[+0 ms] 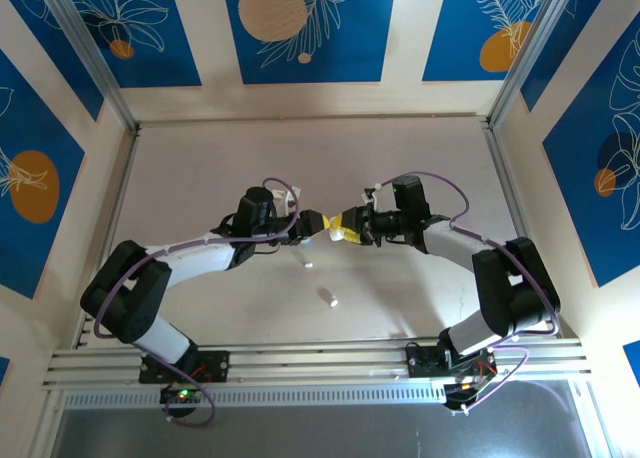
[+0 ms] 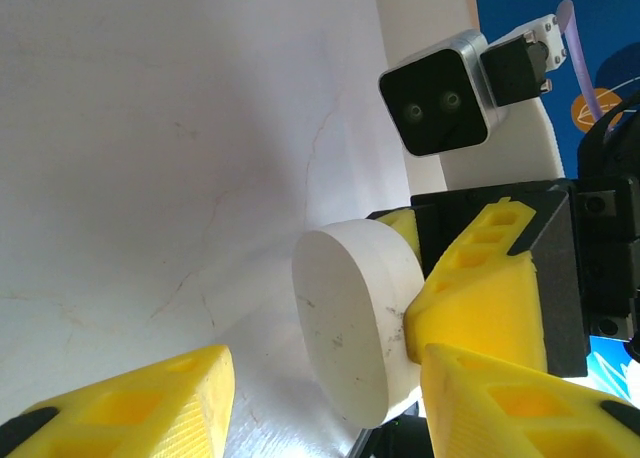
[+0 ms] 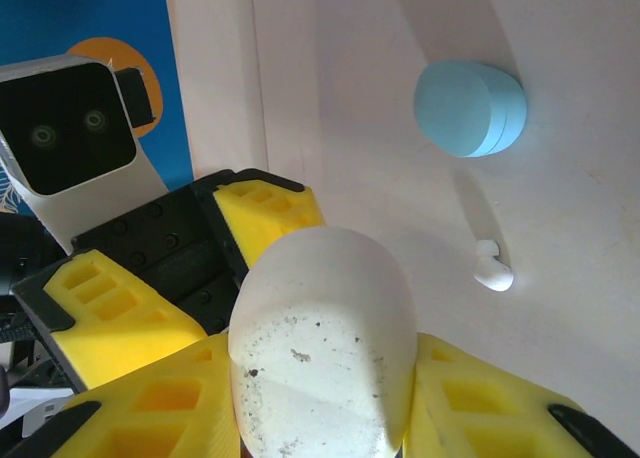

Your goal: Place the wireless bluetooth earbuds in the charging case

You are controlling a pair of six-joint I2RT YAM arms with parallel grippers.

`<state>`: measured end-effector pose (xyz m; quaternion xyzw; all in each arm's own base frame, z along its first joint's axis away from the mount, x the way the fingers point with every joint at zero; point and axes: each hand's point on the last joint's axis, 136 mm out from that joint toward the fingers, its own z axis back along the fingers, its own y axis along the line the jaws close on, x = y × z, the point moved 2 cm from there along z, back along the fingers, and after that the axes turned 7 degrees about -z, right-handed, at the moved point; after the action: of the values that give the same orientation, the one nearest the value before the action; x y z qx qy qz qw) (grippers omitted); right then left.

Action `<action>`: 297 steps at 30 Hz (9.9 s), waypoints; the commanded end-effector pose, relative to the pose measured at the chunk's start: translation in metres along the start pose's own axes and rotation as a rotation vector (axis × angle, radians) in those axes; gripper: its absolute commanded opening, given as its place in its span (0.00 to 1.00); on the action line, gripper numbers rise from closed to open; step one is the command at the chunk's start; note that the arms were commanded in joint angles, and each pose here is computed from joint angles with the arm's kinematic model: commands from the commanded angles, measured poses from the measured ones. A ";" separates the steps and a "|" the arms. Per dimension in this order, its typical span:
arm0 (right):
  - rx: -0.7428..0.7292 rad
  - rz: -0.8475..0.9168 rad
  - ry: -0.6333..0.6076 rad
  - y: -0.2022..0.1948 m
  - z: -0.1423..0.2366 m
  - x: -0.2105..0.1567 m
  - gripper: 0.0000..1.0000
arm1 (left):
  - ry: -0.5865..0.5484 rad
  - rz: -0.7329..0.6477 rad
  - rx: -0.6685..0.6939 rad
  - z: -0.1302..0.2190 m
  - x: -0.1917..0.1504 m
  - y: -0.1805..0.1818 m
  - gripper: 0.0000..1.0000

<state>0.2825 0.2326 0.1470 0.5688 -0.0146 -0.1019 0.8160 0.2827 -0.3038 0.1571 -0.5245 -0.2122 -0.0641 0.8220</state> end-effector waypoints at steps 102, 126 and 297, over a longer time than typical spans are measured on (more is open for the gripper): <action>0.030 -0.011 0.012 0.019 0.012 -0.013 0.23 | -0.011 -0.095 -0.079 0.009 -0.001 -0.032 0.65; 0.036 -0.025 0.036 0.019 0.005 -0.013 0.23 | 0.009 -0.087 -0.083 0.004 -0.004 -0.028 0.64; -0.162 -0.072 -0.236 -0.040 0.090 -0.057 1.00 | -0.036 -0.743 0.486 0.057 0.027 -0.039 1.00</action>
<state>0.2153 0.1427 0.1517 0.5026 -0.0920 -0.1962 0.8369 0.2838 -0.2741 0.2173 -0.1466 -0.3941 -0.3674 0.8296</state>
